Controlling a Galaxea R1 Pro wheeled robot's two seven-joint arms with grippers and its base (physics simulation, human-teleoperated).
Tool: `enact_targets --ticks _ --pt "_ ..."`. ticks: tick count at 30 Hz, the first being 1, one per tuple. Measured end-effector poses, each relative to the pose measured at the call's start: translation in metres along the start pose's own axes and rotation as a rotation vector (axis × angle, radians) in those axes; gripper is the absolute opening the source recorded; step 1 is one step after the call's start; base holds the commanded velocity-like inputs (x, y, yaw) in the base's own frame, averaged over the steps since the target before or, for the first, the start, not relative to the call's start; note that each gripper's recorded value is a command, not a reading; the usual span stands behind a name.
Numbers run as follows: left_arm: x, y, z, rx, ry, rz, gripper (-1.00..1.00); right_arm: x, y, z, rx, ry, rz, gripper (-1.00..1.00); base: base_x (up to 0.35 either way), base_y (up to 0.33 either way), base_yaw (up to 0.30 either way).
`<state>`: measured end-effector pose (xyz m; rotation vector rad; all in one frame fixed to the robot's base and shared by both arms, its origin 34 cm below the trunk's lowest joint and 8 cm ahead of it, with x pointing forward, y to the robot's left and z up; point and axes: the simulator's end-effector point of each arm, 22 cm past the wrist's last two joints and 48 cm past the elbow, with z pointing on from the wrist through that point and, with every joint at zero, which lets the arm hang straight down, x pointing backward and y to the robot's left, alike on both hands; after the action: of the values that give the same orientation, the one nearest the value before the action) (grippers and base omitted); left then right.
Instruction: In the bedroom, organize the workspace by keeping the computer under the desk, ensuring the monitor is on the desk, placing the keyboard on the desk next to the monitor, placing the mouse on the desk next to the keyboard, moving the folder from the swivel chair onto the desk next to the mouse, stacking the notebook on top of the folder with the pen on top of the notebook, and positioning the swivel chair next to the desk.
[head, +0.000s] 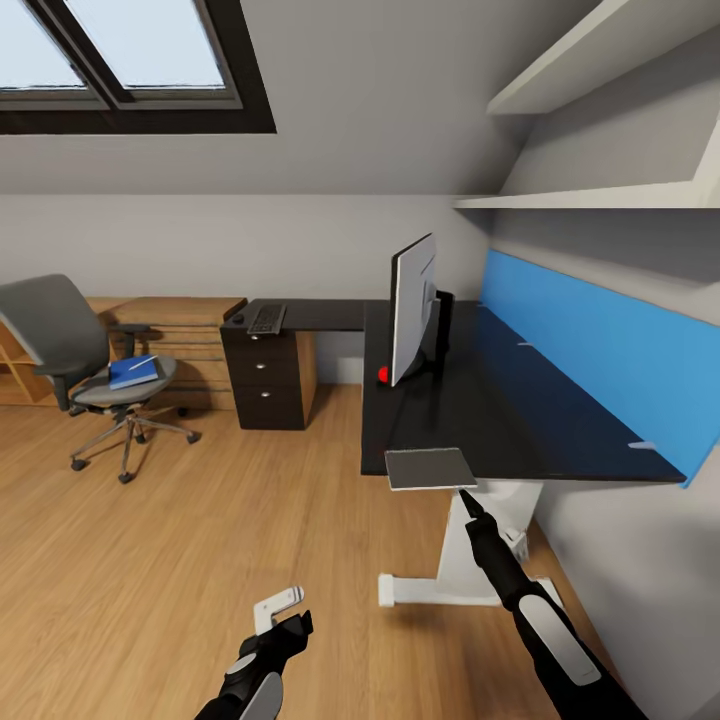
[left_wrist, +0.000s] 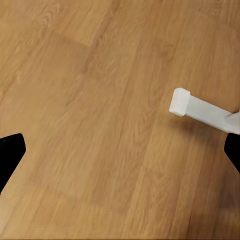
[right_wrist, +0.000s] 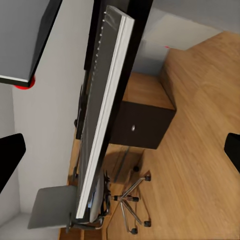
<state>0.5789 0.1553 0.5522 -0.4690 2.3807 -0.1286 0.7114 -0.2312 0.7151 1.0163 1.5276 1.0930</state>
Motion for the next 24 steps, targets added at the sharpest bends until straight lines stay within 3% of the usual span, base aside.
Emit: enact_targets --ticks 24 --pt "0.0003 0.0003 0.0003 -0.001 0.001 -0.001 1.00 0.0000 -0.0007 0.0002 0.002 0.000 -0.002 1.00 0.085 0.005 0.000"
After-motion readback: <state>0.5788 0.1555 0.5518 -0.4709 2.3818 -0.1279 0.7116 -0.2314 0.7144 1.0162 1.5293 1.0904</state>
